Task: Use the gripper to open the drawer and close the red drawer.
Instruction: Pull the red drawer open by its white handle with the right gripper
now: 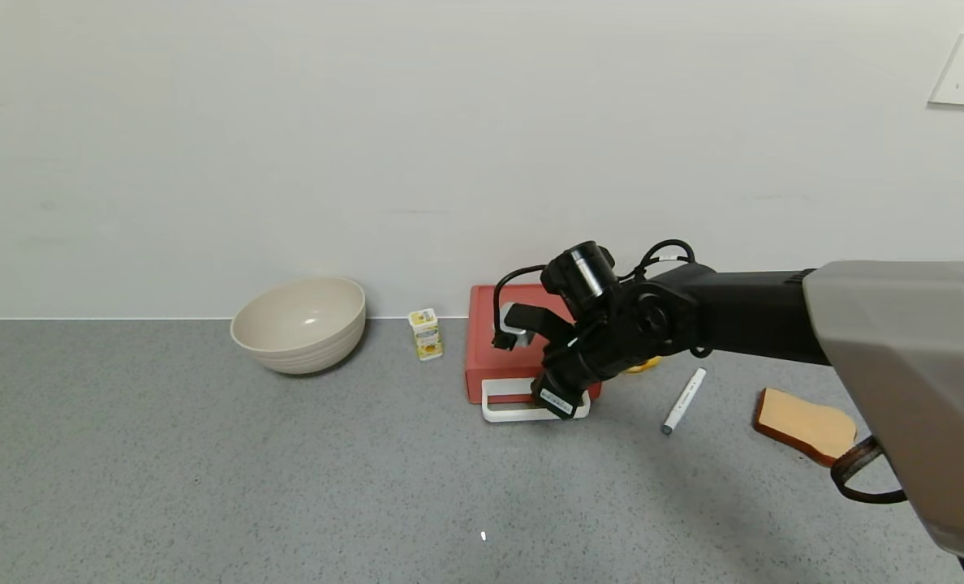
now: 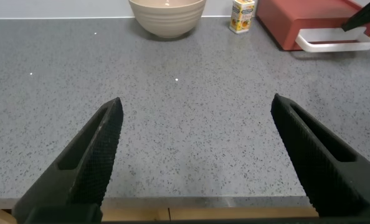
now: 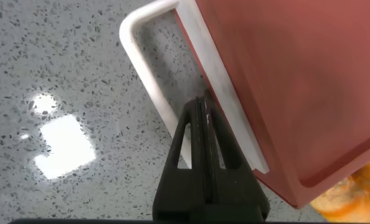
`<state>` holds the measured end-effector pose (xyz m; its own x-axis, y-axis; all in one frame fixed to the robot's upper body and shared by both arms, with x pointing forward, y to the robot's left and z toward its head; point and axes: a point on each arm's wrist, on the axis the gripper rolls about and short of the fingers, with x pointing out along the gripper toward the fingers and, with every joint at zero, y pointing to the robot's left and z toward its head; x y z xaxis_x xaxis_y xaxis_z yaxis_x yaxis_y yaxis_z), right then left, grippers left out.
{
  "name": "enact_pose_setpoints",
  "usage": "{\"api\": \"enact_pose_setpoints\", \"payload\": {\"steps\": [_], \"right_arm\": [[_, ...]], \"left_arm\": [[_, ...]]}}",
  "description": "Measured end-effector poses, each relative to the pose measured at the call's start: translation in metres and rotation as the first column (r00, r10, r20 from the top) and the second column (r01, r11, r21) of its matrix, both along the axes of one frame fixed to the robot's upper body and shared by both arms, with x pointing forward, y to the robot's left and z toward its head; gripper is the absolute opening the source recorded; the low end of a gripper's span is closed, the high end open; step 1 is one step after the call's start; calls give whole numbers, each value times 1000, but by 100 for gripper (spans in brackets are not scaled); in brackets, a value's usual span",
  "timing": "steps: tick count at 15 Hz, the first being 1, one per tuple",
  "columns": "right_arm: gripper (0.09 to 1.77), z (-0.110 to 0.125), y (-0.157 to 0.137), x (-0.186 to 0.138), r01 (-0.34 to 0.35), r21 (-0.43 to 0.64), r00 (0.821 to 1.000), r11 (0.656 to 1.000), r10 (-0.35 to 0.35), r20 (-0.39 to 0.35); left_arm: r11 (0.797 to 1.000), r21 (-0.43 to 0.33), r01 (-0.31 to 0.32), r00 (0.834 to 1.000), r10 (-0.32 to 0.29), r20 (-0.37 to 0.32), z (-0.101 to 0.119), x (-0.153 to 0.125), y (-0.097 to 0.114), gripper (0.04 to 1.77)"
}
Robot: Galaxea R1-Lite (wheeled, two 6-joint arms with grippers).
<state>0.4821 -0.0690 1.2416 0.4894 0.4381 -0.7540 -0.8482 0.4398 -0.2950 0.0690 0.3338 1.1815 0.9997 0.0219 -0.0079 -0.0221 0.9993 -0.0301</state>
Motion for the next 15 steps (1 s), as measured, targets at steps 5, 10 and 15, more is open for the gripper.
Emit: {"api": "enact_pose_setpoints", "payload": {"steps": [5, 10, 15], "right_arm": [[11, -11, 1, 3, -13, 16, 999, 1000, 13, -38], [11, -24, 3, 9, -11, 30, 999, 999, 12, -45], [11, -32, 2, 14, -4, 31, 999, 1000, 6, -47]], "left_arm": [[1000, 0, 0, 1000, 0, 0, 0, 0, 0, 172], [1000, 0, 0, 1000, 0, 0, 0, 0, 0, 172], [1000, 0, 0, 1000, 0, 0, 0, 0, 0, 172]]}}
